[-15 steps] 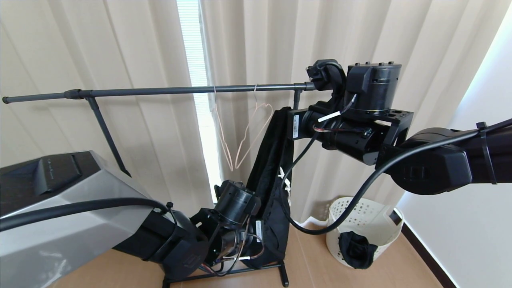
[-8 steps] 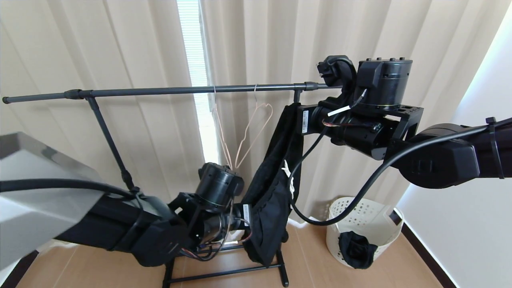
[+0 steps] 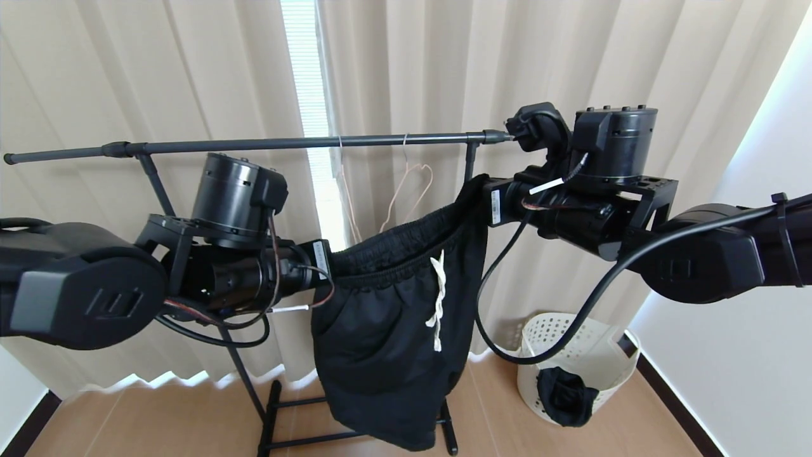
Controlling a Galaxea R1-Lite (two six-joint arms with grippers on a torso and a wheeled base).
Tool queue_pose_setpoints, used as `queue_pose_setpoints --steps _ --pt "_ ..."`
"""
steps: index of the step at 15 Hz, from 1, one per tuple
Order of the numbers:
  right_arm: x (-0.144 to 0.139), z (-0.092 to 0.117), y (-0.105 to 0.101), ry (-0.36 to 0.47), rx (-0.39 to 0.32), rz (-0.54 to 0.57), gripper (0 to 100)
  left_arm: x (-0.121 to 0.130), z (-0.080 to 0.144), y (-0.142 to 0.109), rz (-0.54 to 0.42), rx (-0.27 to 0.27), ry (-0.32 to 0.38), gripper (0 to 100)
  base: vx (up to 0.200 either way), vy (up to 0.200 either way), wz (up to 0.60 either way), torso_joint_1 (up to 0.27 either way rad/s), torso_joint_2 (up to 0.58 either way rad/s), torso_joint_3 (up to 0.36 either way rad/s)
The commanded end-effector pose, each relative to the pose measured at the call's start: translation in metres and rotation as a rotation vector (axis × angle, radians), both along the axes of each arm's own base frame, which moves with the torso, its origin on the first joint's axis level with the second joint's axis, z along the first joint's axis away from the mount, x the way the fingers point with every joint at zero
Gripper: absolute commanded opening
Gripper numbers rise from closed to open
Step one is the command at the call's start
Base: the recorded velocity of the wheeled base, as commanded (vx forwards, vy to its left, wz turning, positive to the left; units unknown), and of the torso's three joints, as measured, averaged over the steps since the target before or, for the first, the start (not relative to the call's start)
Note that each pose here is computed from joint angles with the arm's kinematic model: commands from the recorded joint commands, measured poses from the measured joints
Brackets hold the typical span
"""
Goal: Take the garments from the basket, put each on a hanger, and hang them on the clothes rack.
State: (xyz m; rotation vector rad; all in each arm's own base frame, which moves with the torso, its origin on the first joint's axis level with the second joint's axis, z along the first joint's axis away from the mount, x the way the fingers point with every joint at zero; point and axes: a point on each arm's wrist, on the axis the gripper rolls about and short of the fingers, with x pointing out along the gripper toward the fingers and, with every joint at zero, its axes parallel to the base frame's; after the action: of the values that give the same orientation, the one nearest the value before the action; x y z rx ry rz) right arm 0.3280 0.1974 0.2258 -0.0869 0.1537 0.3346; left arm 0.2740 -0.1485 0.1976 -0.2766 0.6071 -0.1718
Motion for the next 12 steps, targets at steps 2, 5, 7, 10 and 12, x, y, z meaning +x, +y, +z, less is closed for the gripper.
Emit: queue_pose_setpoints --steps 2,5,7,10,12 --pt "-0.004 -0.01 -0.002 0.021 -0.053 0.007 0 -0.004 0.021 0.015 0.038 -0.032 -0.065 0 0.0 0.0 0.0 0.0 0.0 0.0" --pt "-0.008 -0.008 -0.007 0.012 -0.091 -0.006 0 0.0 0.021 0.026 0.064 0.004 -0.075 0 0.0 0.0 0.0 0.0 0.0 0.0" --pt "-0.004 -0.013 -0.013 0.023 -0.146 -0.047 0 0.003 0.021 0.032 0.097 0.018 -0.08 0 0.0 0.0 0.0 0.0 0.0 0.0" --pt "0.002 -0.017 -0.02 0.025 -0.198 -0.09 0 0.006 0.021 0.039 0.124 0.038 -0.087 0 0.0 0.0 0.0 0.0 0.0 0.0" --pt "0.003 -0.019 -0.023 0.028 -0.216 -0.1 0 0.008 0.021 0.042 0.135 0.039 -0.09 0 0.0 0.0 0.0 0.0 0.0 0.0"
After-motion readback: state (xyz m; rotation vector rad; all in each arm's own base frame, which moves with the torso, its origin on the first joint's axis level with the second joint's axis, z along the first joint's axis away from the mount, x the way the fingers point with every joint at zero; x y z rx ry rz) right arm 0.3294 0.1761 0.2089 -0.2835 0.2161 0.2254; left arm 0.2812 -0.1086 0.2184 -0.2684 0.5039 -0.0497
